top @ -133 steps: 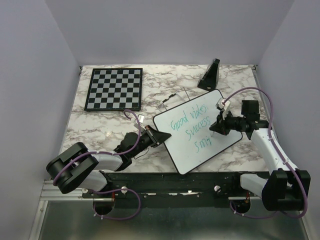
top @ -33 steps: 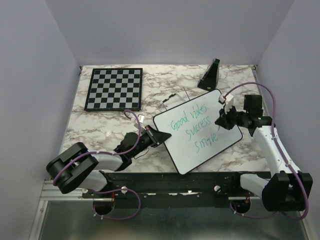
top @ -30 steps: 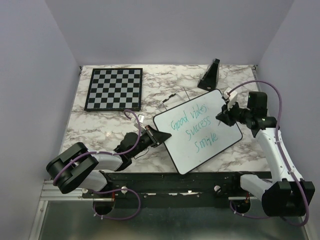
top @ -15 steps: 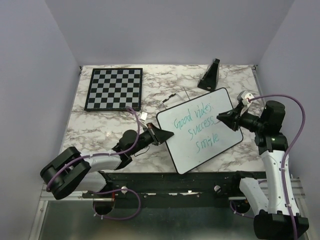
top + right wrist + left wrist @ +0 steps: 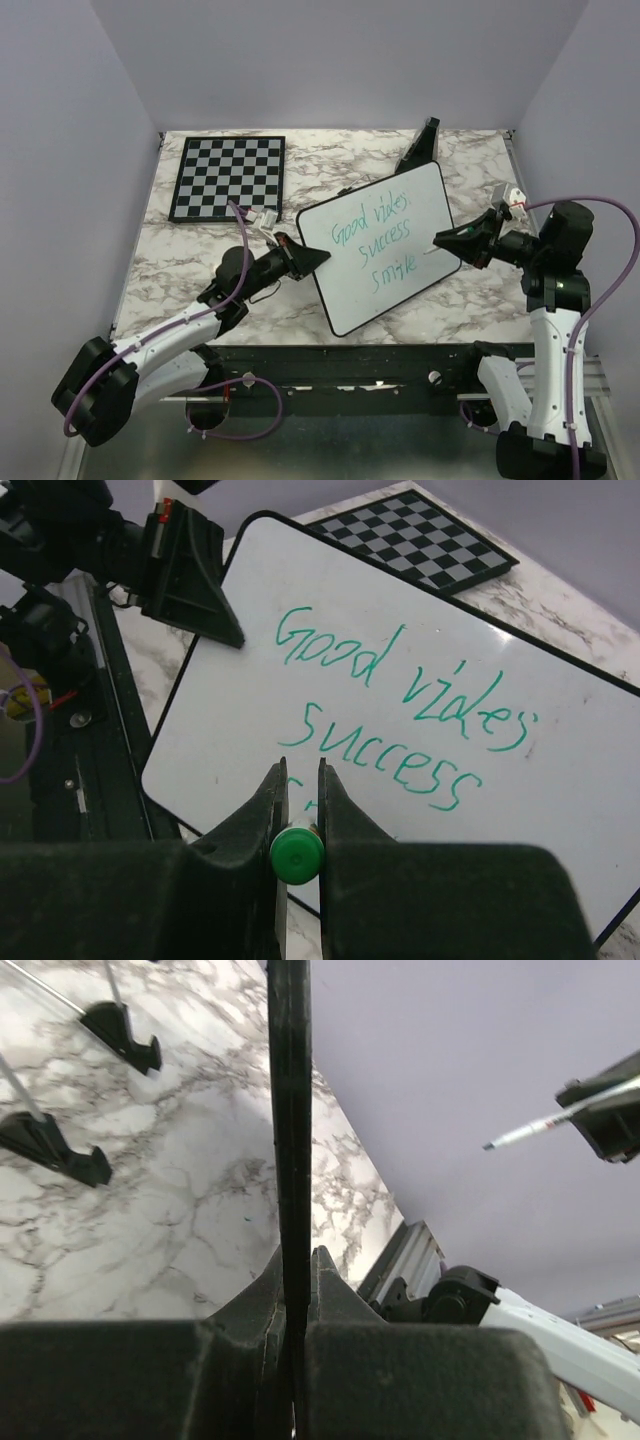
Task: Write a sentence on the whiteboard
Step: Put down the whiteboard on the whiteboard stand.
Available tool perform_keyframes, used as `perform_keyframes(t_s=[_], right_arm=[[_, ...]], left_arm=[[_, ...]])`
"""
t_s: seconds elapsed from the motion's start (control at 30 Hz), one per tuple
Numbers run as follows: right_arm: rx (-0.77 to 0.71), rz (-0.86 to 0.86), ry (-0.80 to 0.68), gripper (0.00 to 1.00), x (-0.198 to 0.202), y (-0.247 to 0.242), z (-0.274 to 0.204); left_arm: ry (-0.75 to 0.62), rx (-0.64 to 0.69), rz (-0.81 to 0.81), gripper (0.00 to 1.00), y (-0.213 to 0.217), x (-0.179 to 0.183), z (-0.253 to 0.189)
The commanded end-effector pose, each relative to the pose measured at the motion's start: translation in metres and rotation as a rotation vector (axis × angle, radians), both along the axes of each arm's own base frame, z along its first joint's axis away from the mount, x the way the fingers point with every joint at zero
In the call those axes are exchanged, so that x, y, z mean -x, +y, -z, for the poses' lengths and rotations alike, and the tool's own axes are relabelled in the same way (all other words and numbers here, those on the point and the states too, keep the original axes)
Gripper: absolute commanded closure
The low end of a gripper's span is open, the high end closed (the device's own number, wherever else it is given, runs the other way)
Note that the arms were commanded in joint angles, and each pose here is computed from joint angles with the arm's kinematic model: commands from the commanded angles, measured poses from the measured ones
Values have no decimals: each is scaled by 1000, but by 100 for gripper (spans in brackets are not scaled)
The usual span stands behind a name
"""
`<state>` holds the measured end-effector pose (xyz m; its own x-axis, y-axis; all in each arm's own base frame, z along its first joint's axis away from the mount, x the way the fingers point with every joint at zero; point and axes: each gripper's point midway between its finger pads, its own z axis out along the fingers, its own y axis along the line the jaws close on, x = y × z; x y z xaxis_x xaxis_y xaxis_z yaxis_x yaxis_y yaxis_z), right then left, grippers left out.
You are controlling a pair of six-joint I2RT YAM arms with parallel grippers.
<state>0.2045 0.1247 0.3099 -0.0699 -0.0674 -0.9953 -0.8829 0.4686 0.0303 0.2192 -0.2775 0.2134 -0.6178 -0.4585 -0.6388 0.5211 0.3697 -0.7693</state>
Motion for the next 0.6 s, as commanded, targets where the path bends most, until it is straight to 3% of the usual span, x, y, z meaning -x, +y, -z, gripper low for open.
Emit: perform_keyframes(t_s=[0.0,0.4,0.57], right_arm=[[-54,-123,8,99,30,11,-19],[-79,-176,13,99,38,13,-16],[-103,-222,16,99,46,15,-20]], left_arm=[[-231,183,-8,100,14,0,-95],[-343,238,15,100,32,0,-143],[-388,187,-7,100,48,-10,-157]])
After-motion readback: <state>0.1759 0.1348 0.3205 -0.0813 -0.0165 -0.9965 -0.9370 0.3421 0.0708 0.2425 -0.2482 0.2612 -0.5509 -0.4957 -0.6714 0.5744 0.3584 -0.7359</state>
